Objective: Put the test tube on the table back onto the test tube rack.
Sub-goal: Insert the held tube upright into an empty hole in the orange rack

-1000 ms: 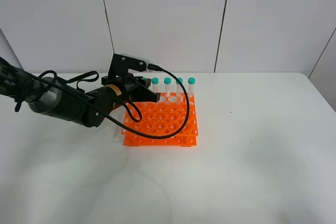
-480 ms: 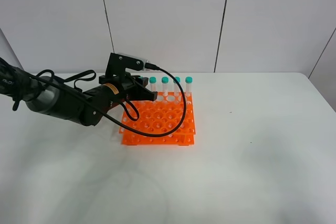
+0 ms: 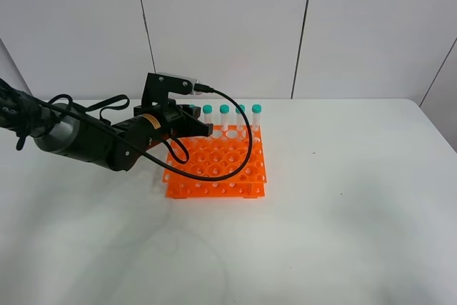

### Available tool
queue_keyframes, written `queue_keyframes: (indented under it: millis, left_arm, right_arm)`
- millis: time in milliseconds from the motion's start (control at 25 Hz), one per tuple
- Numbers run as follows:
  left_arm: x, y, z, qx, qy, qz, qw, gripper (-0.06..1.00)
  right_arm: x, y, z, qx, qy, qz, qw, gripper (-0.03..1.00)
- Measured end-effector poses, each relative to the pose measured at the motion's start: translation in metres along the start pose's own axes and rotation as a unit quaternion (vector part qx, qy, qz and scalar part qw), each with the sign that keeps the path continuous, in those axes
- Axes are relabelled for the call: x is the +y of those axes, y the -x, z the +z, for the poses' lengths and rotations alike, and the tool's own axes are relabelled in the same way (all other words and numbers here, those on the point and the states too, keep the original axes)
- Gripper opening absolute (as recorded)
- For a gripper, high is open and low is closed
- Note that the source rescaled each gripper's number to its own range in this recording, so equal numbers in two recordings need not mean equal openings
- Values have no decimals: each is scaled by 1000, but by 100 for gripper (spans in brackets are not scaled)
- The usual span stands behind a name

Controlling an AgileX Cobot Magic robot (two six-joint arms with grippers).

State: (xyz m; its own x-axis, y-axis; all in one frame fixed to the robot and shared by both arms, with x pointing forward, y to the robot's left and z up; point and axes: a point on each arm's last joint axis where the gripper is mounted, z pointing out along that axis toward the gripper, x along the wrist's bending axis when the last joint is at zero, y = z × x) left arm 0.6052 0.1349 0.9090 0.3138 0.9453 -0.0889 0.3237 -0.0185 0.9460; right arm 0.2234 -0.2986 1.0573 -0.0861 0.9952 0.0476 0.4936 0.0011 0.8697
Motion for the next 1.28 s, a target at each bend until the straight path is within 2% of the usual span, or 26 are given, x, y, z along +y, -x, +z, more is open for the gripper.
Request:
queue_keyframes:
  millis: [1280]
  left_arm:
    - [-11, 1, 5, -8, -25, 11, 1000, 0]
  right_arm:
    - [0, 0, 0, 1, 0, 0, 1000, 80]
